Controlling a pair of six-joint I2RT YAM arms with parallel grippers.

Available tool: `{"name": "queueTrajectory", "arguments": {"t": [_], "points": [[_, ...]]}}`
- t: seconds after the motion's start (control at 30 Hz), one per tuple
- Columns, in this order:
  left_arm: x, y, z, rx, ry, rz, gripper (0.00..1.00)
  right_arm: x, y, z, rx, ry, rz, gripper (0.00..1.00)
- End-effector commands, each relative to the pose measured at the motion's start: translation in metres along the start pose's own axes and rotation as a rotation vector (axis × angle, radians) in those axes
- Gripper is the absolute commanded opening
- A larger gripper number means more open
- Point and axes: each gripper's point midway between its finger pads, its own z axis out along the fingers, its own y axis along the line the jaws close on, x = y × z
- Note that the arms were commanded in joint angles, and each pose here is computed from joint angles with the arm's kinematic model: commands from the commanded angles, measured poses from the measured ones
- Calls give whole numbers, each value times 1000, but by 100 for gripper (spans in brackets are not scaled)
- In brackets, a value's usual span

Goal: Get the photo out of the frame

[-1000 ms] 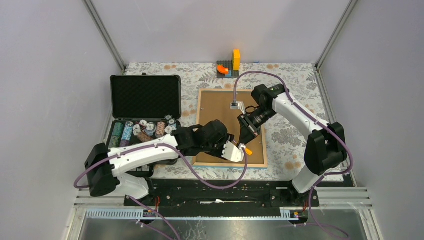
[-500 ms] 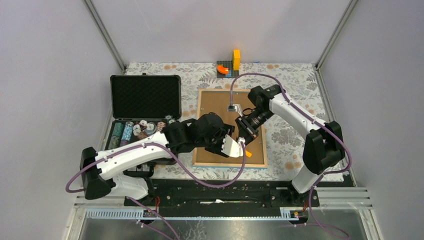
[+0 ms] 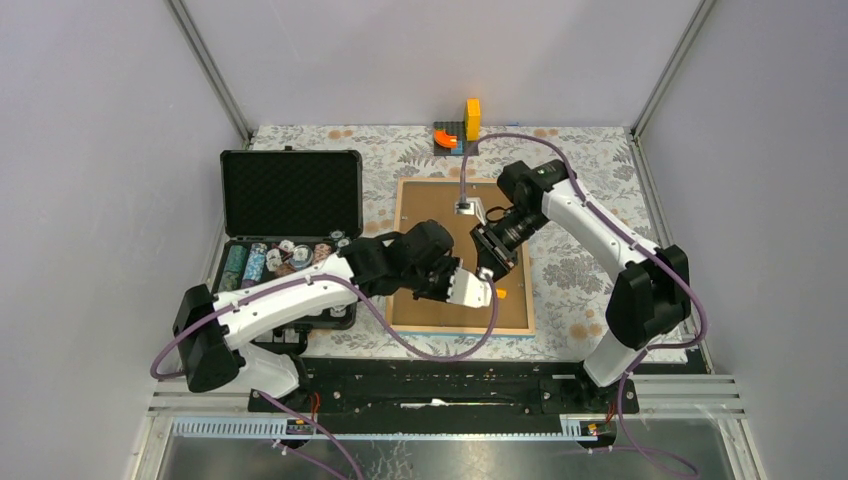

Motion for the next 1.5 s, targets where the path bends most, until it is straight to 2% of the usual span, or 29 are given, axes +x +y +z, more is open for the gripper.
{"name": "queueTrajectory", "arguments": {"t": [0.0,0.07,0.13,0.27,0.33,0.37,0.53,0.63,0.73,0.93,1.07,1.27,1.4,1.47], "points": [[-25,20,-20,-37,-171,-172,0,-13,27,-22,56,-41,-122,34],[-29,21,-27,-20,-217,-239,0,-24,23,-34,127,-82,-154,46],[-33,25,-34,-13,-267,-309,0,-39,17,-54,225,-144,-179,53],[-27,40,-45,-7,-350,-465,0,-76,14,-109,406,-378,-229,79],[-23,51,-49,-8,-389,-538,0,-87,21,-129,453,-504,-251,98],[-21,56,-52,-9,-412,-570,0,-92,26,-135,471,-567,-263,99],[-29,73,-65,11,-538,-619,0,-99,42,-143,495,-820,-298,100],[-35,74,-65,40,-565,-626,0,-99,36,-139,466,-847,-225,100],[-42,76,-63,61,-599,-646,0,-95,33,-124,380,-814,-181,100],[-48,71,-55,131,-644,-677,0,-86,42,-115,324,-778,-202,100],[-52,62,-52,189,-658,-664,0,-81,57,-103,184,-698,-207,100],[-50,59,-43,191,-640,-663,0,-72,62,-95,96,-586,-162,100],[-56,54,-36,213,-634,-656,0,-76,60,-95,82,-573,-136,90],[-58,55,-34,219,-632,-655,0,-76,58,-94,95,-572,-133,89]]}}
